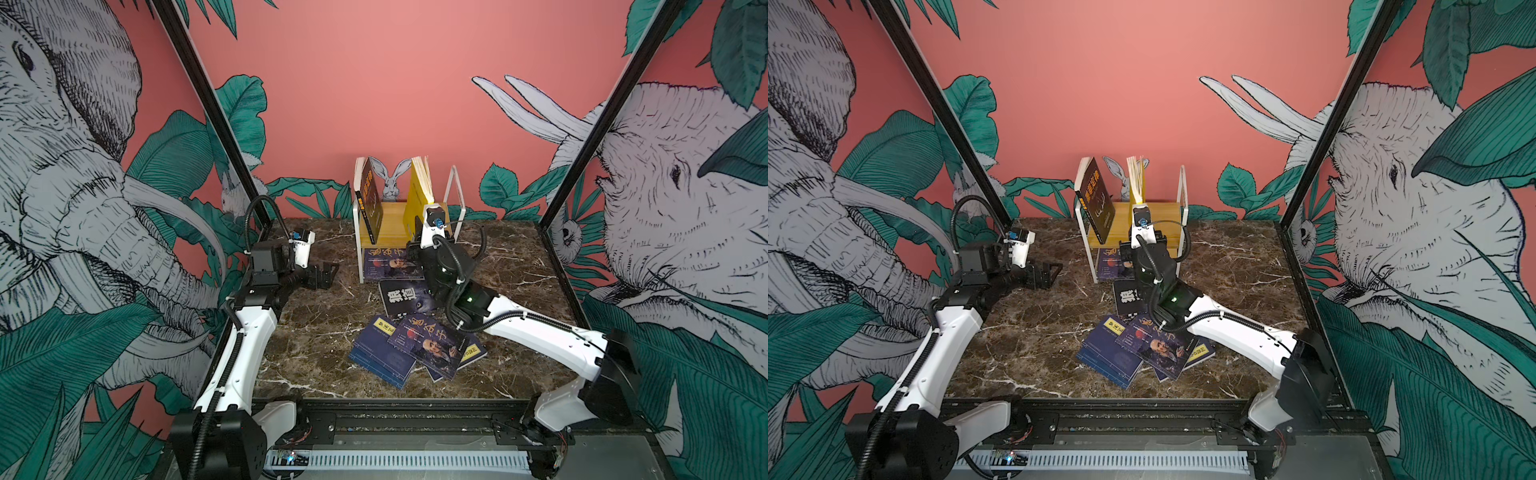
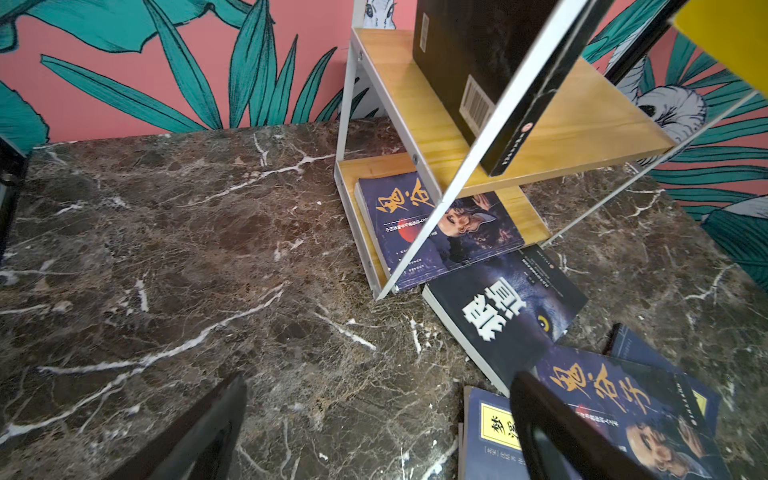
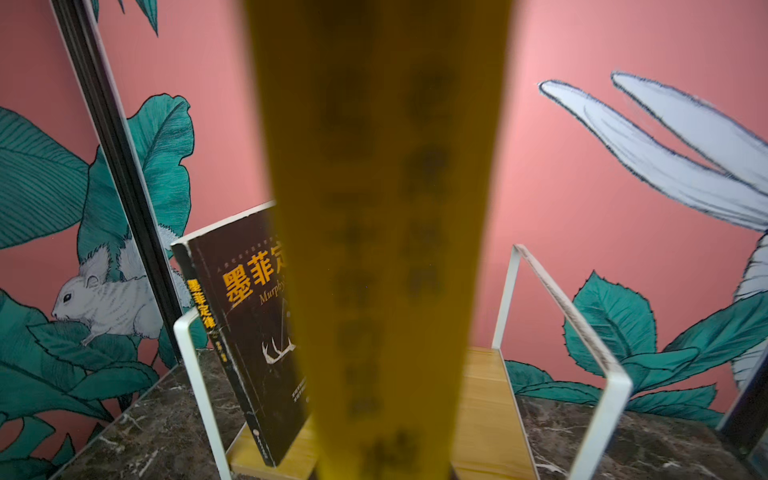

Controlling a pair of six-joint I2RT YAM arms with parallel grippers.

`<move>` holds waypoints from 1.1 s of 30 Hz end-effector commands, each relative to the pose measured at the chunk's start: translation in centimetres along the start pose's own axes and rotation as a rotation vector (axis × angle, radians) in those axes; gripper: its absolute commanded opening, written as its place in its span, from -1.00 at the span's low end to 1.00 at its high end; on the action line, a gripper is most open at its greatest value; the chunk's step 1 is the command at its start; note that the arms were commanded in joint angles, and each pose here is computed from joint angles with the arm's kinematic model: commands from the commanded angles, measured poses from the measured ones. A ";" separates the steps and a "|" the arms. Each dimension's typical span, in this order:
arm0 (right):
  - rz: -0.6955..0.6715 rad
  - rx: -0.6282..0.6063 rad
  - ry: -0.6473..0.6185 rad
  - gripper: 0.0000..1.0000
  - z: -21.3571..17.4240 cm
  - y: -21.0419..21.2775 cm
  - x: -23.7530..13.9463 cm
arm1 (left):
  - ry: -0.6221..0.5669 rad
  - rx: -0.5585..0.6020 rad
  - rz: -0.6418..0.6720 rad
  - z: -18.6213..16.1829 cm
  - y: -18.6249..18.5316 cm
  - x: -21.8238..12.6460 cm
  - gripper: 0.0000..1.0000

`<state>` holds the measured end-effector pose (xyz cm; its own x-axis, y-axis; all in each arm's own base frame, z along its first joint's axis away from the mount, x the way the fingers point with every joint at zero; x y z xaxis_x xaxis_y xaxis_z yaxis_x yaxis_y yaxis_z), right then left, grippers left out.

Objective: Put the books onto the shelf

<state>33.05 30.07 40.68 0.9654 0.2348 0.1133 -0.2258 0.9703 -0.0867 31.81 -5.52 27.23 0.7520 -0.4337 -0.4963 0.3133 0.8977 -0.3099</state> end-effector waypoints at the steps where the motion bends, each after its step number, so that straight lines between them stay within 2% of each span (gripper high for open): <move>1: 0.071 0.197 -0.082 -1.00 3.1 0.5 1.8 | -0.016 -0.018 -0.008 -0.3 -0.5 -0.6 0.99; 6: 0.012 0.208 -0.034 -1.00 1.4 0.9 5.7 | 0.002 -0.023 -0.015 -0.8 -0.9 -0.1 0.99; 11: -0.100 0.243 0.010 -1.00 -0.6 0.9 8.0 | 0.025 -0.009 -0.070 -0.7 -2.1 0.2 0.97; 14: -0.107 0.238 0.027 -1.00 -1.3 1.7 9.2 | 0.020 -0.001 -0.080 -0.5 -2.6 0.3 0.98; 19: -0.154 0.246 0.036 -1.00 -2.2 1.8 9.8 | 0.038 -0.006 -0.065 -0.8 -2.3 0.6 0.98; 29: -0.114 0.261 0.026 -1.00 -2.9 2.9 10.6 | 0.037 -0.013 -0.067 -0.9 -2.1 0.9 0.98; 33: -0.110 0.286 0.032 -0.87 -3.3 3.2 10.8 | 0.047 -0.016 -0.047 -0.9 -1.9 0.9 0.98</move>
<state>43.09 35.84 34.88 0.9902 0.1365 -0.0301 -0.1338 0.9878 0.0801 31.41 -7.74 26.05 0.7026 -0.4862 -0.5196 0.3424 0.8711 -0.3521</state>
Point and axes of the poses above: each gripper's point midway between its finger pads, its own x axis out along the fingers, its own y axis along the line the jaws close on, z = x × y, the point moved 4 cm from there along -x, back along the fingers, and after that the axes turned 9 degrees about -x, right-handed, at the moved point
